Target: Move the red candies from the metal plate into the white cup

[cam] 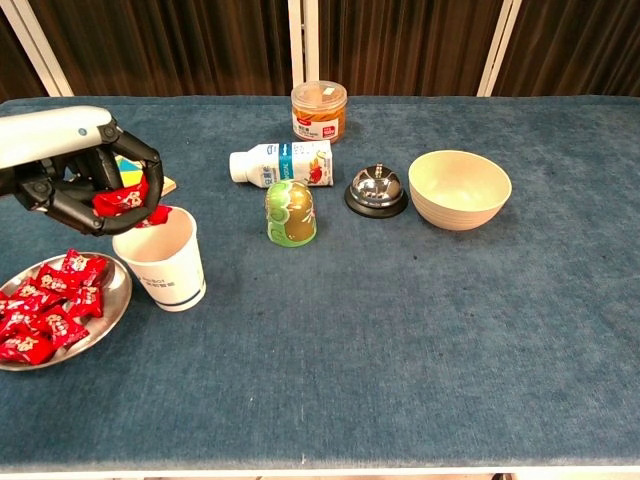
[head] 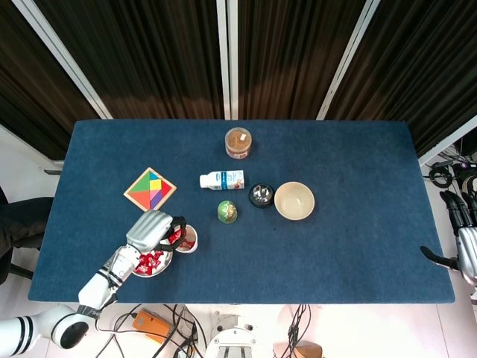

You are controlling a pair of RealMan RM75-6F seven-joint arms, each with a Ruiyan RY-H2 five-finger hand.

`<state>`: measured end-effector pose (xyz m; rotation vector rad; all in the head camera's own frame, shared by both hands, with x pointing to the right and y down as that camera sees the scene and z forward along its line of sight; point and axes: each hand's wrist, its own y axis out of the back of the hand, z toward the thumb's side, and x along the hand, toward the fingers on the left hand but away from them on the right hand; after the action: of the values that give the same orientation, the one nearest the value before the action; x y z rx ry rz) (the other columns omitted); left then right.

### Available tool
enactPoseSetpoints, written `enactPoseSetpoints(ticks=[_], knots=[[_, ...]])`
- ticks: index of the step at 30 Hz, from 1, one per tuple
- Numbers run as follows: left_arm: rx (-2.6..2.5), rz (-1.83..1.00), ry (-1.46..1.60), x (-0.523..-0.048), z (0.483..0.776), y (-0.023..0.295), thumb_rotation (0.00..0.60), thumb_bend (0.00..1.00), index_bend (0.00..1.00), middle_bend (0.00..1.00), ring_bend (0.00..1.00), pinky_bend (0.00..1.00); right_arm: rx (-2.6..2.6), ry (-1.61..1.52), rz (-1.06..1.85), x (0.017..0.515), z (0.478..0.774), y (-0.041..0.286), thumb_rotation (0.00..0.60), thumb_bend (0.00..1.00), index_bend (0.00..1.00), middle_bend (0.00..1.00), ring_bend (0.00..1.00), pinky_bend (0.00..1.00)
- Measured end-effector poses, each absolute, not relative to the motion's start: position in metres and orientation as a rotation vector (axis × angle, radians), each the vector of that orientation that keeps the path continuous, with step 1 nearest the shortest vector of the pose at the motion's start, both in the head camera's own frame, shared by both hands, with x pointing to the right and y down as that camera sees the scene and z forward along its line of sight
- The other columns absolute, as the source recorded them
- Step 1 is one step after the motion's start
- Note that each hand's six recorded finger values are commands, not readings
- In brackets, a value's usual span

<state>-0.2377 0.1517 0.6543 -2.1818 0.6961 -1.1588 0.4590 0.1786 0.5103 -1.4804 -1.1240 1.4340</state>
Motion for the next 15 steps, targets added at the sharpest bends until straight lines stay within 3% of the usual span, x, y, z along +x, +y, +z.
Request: enactPoseSetpoints(ticks=[15], knots=[[-2.167,-1.169,0.688,-0.2381,0.6552,0.1516,0.6,0.27,0.47,1.0,0.97,0.9,-1.478,-1.128,1.438,0.4598,0.5101,0.1788,0.6,0.22,0.0,0.14,0.0,0.11]])
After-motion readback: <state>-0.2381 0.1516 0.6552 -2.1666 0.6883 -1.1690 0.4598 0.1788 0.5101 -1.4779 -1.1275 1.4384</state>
